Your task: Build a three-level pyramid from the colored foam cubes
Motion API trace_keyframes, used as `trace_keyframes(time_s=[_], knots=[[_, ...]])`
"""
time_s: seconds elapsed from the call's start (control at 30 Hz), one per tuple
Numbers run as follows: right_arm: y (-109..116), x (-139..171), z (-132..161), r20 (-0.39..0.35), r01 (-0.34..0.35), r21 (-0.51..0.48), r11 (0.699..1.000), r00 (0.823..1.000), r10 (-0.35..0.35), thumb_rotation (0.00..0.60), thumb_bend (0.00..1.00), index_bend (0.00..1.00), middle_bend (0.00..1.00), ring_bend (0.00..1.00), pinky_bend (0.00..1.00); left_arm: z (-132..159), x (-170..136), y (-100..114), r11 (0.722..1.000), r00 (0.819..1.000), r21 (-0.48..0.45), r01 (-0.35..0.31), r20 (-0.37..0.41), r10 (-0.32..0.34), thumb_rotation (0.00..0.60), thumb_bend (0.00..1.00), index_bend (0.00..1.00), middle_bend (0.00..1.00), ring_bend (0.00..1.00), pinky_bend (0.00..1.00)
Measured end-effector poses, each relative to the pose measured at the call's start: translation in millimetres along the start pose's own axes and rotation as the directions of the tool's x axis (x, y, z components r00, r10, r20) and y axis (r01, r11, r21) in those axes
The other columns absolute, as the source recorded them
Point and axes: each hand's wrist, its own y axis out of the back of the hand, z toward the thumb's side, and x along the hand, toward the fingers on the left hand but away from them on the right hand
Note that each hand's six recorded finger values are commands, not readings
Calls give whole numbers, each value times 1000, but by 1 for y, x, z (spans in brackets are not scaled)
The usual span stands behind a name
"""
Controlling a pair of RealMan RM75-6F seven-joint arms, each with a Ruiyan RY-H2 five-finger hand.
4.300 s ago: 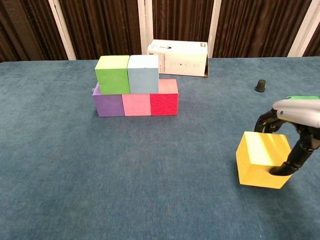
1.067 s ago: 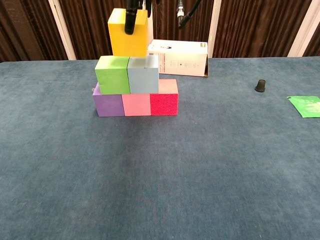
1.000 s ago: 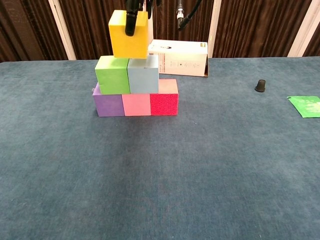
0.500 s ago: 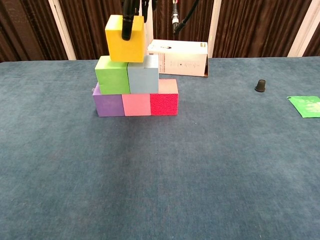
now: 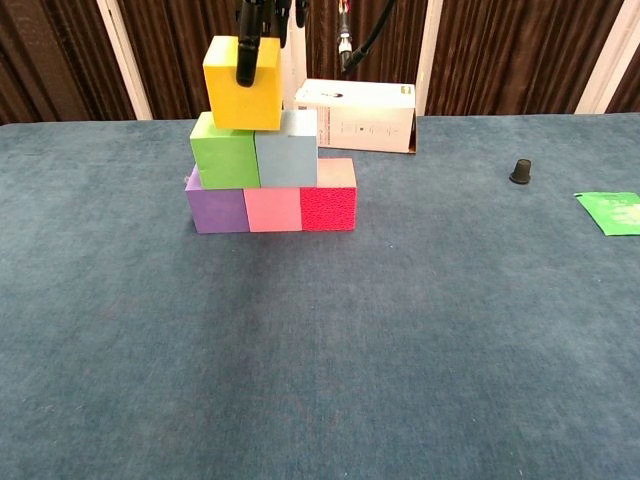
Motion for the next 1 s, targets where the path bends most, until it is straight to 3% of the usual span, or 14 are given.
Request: trace_keyframes(time_s=[0.77, 1.0], knots=[[-4, -7, 2, 2, -16, 4, 1000, 1000, 16, 600, 339, 428, 314, 126, 0, -1, 1, 0, 1000, 1000, 5, -1, -10, 1, 600, 260, 150, 0, 0, 0], [-4, -8, 2, 6, -15, 4, 1000, 1000, 15, 600, 338, 387, 277, 104, 0, -2, 1, 0, 1000, 1000, 7, 0, -14, 0, 600, 260, 150, 0, 0, 0]])
